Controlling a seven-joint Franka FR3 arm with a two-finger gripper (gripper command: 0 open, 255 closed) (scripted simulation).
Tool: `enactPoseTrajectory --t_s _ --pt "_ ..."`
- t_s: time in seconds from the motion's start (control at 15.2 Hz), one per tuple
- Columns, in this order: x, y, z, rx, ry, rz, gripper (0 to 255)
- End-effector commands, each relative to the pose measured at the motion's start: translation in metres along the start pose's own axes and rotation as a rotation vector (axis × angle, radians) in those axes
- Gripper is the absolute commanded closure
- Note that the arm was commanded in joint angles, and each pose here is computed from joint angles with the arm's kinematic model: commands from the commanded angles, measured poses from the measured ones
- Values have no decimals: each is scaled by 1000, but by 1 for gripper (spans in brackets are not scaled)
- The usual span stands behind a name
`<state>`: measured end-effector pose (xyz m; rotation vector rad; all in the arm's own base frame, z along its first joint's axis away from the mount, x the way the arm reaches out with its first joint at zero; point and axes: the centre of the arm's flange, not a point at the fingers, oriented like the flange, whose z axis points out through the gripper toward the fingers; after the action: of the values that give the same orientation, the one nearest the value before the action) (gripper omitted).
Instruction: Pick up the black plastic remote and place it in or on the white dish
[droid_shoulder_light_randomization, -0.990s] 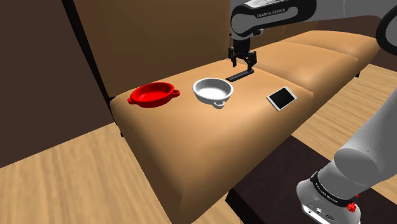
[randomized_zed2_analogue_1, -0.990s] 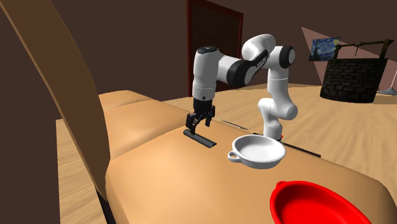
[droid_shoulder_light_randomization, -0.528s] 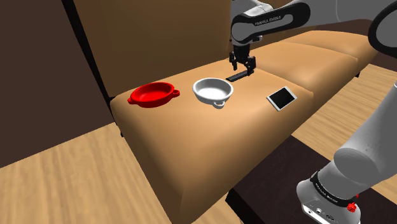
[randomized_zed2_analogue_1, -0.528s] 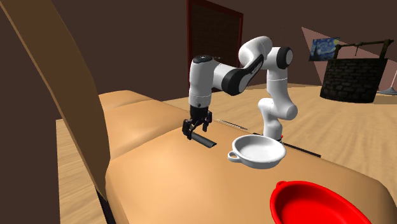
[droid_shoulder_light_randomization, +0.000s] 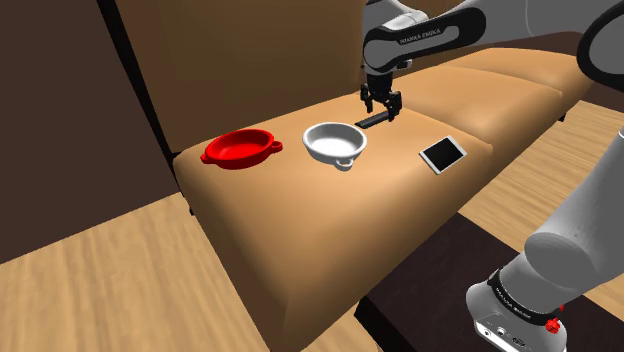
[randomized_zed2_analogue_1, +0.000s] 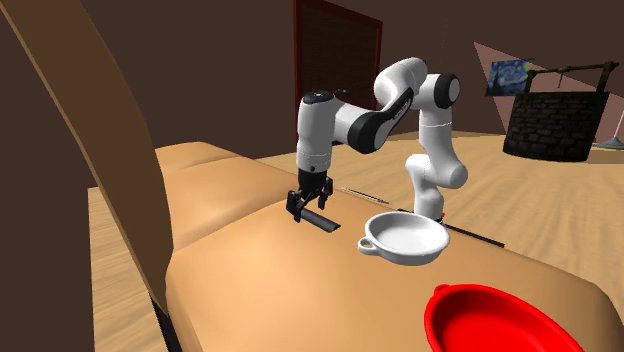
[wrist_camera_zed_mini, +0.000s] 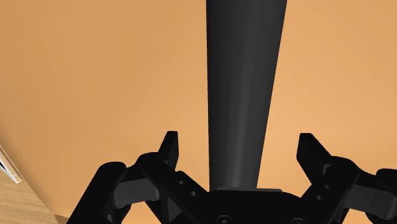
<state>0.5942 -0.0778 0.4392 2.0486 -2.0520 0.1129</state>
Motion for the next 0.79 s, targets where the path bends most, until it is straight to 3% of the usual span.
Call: enactPoseTrajectory --t_s 0.0,0.73 --pt "0 0 0 0 0 0 255" --pt "2 1 -10 0 0 0 255"
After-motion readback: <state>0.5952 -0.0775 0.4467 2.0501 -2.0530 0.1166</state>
